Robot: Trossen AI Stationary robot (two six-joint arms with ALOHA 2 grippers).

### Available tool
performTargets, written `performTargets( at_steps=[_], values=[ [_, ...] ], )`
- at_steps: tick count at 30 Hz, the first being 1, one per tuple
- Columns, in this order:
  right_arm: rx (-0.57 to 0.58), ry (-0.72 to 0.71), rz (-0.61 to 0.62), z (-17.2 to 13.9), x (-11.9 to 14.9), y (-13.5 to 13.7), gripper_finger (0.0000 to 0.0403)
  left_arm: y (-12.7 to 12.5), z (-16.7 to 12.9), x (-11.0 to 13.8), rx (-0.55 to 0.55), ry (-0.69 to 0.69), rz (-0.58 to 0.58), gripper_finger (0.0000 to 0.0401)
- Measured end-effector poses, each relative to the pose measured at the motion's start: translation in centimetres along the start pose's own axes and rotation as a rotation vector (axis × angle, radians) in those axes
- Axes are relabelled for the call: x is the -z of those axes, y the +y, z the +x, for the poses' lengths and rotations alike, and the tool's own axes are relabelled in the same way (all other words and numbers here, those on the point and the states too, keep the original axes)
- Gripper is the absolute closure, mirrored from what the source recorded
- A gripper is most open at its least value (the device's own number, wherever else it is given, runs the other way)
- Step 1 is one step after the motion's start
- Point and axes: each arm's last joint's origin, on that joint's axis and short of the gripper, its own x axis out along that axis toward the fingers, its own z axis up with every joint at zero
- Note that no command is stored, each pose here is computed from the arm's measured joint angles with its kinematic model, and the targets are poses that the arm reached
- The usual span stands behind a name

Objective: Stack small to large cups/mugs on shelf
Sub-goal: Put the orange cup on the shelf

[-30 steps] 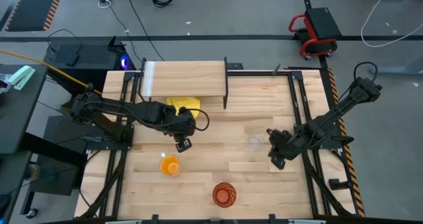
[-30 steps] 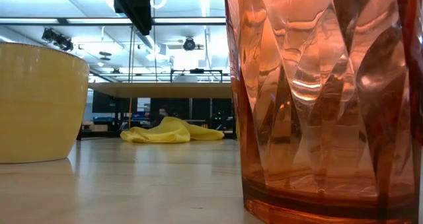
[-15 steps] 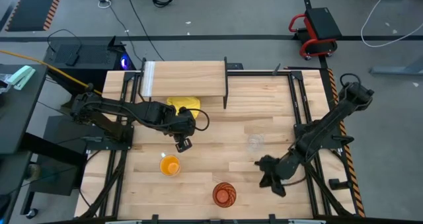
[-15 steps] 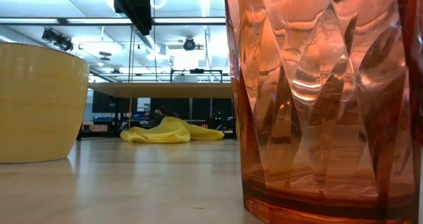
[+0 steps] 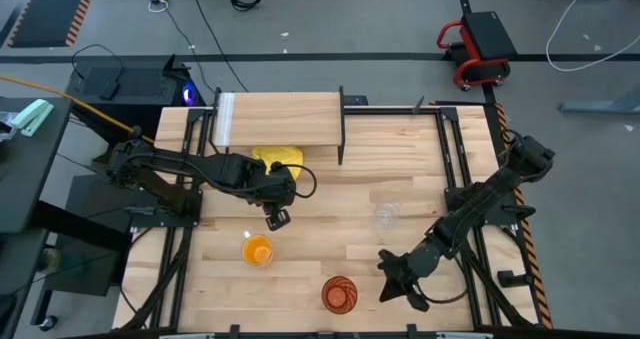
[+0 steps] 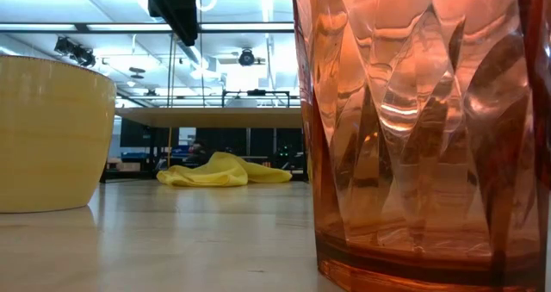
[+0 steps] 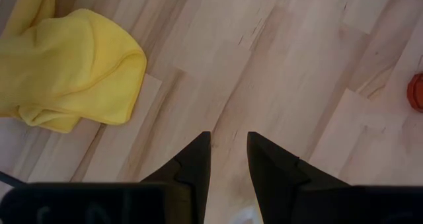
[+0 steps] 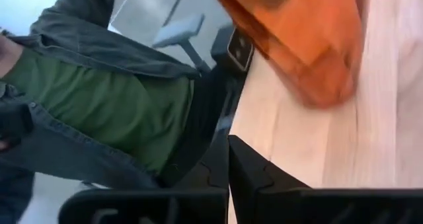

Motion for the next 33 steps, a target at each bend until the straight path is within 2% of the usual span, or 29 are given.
performTargets(
  at_steps=[6,10,17,24,33],
  values=[
    [0.082,-0.027,-0.031,1.6,-0.4,-3.0,0.0400,0.0,0.0,0.0,0.001,-0.001,0.000,0.0294],
    [0.093,-0.029,-0.053,2.3,-0.2,-3.7,0.0400,0.0,0.0,0.0,0.001,-0.001,0.001,0.0294],
    [0.013,-0.012,-0.061,4.1,0.1,-3.8,0.0402,0.0,0.0,0.0,0.001,-0.001,0.000,0.0294],
    [-0.085,0.007,-0.158,6.6,-1.2,-3.0,0.0402,0.0,0.0,0.0,0.001,0.000,0.000,0.0294],
    [-0.060,-0.069,-0.178,7.2,-2.9,-4.3,0.0402,0.0,0.0,0.0,0.000,0.001,0.000,0.0294]
  ],
)
